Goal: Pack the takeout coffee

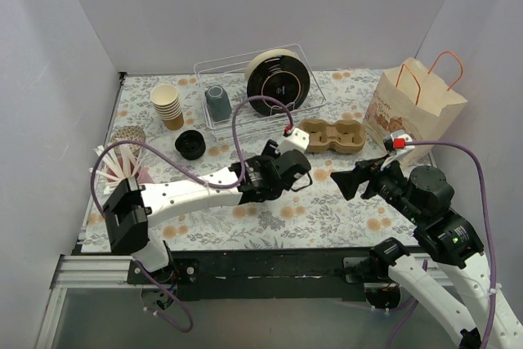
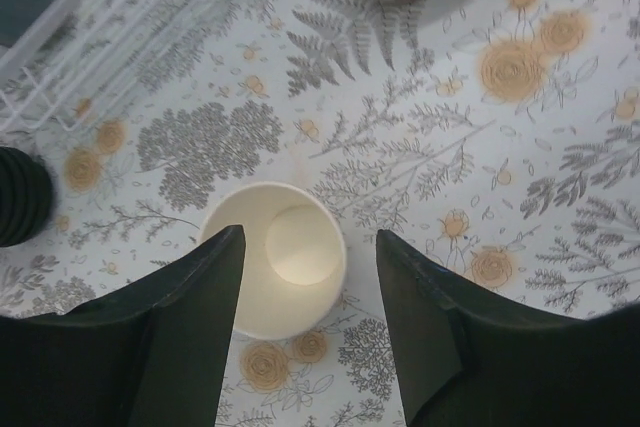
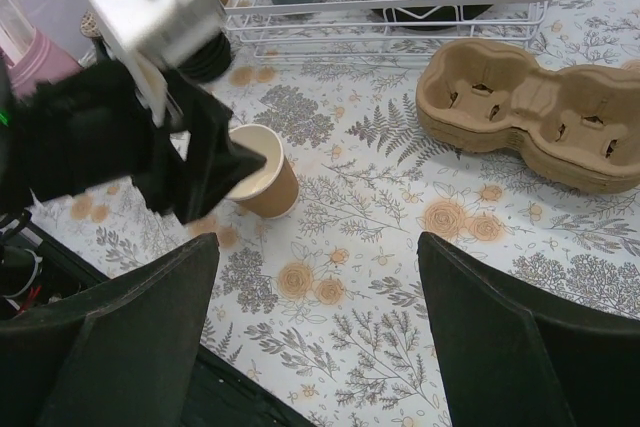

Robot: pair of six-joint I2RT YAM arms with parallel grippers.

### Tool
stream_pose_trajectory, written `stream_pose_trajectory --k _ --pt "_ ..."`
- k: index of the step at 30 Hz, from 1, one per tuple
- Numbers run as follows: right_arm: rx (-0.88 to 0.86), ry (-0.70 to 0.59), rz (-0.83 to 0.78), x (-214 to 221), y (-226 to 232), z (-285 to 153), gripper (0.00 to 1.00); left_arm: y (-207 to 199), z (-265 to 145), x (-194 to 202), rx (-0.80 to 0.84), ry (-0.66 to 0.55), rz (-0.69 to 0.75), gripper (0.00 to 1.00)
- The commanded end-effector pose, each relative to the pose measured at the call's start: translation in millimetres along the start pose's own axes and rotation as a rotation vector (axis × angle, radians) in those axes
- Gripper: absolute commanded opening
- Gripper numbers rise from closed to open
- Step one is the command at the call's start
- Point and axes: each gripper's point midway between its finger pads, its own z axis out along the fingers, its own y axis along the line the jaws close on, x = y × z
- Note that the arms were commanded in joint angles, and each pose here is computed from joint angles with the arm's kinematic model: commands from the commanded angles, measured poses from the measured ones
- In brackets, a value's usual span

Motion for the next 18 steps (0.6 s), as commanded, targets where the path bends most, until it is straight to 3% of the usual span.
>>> stream_pose_trajectory --k 1,9,18 --pt "-0.005 -0.034 -0.008 -6.1 0.7 -1.5 0.88 77.6 -25.2 -51.1 -0.132 -0.071 -0.166 0.54" --pt "-0.020 -0.054 -0.012 -9.0 3.8 -6.8 0.88 215.4 -6.4 -11.6 -0.360 0.061 -0.352 0.49" --pt "-0.025 -0.072 -0.034 -12.3 4.3 -11.4 0.88 263.1 39.6 26.9 -0.372 0.198 -0.366 0.39"
